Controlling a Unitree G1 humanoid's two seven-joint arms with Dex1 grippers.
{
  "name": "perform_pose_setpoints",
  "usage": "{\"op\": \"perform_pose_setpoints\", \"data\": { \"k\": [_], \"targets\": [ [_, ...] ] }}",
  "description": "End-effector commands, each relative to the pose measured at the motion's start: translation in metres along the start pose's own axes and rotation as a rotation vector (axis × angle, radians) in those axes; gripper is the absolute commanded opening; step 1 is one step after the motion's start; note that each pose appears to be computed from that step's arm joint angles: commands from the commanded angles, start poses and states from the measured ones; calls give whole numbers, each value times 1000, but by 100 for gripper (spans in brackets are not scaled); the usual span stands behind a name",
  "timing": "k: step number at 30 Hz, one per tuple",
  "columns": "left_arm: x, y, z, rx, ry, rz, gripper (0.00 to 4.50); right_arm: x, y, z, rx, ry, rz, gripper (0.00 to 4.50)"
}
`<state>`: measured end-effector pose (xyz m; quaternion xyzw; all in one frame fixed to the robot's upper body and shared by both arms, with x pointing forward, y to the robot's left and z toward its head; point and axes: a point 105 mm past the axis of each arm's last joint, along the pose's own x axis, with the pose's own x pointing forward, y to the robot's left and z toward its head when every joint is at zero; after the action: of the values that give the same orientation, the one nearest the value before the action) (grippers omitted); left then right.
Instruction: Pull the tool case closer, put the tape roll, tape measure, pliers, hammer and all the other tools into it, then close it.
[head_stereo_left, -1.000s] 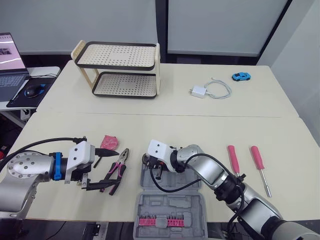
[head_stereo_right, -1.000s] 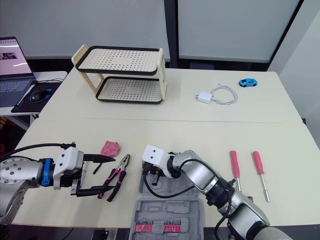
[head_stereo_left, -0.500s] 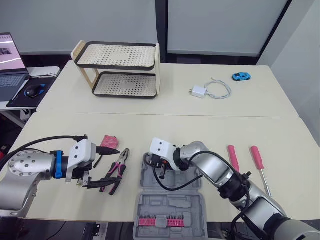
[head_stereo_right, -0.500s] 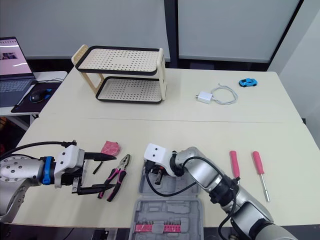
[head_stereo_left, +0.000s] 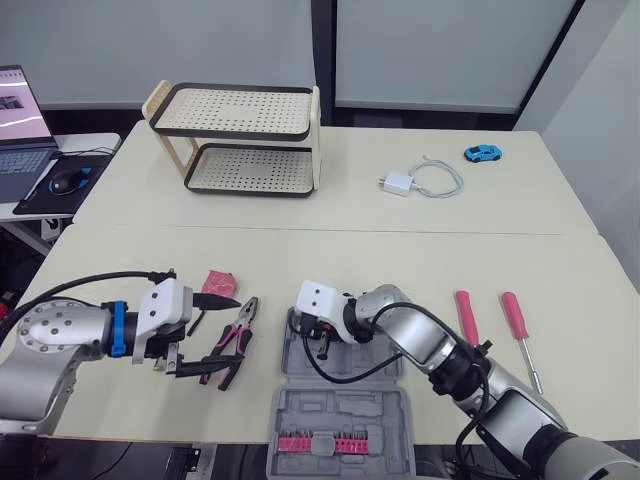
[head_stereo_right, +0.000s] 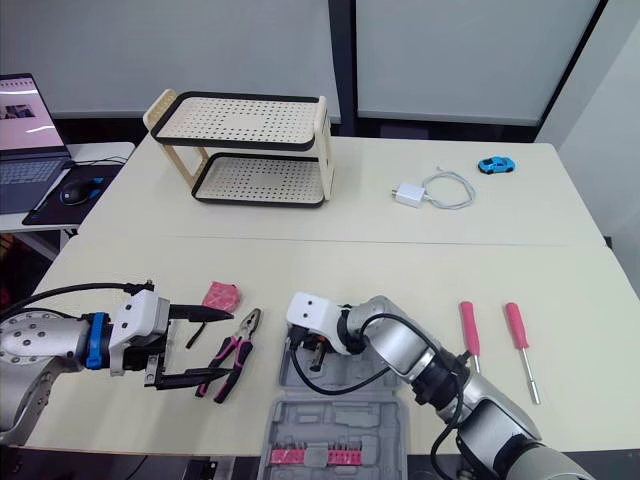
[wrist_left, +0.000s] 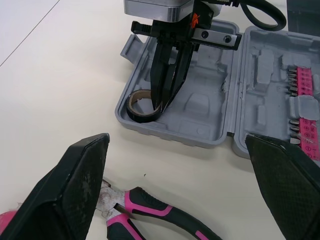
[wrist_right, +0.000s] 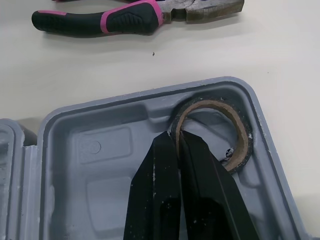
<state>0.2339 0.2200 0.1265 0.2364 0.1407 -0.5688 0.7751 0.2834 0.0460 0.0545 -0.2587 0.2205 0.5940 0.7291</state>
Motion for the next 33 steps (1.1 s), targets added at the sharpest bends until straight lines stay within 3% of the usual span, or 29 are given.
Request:
{"op": "perform_pose_setpoints", "data": {
  "k": [1, 9, 15, 21, 33],
  "targets": [
    [2, -2, 4, 29, -8, -4, 450, -2, -1, 16, -12, -54, -7, 2],
    [1, -1, 4, 31, -8, -1, 450, -19, 3, 35, 9, -125, 42, 187],
    [1, 1, 6, 31, -10, 3, 450, -17, -5, 39, -25, -192, -10, 187],
    [-1, 2, 5, 30, -4, 3, 450, -10, -7, 31, -46, -183, -36, 74],
    [1, 4, 9, 30, -8, 1, 450, 6, -14, 16, -54, -183, -79, 74]
  ]
}}
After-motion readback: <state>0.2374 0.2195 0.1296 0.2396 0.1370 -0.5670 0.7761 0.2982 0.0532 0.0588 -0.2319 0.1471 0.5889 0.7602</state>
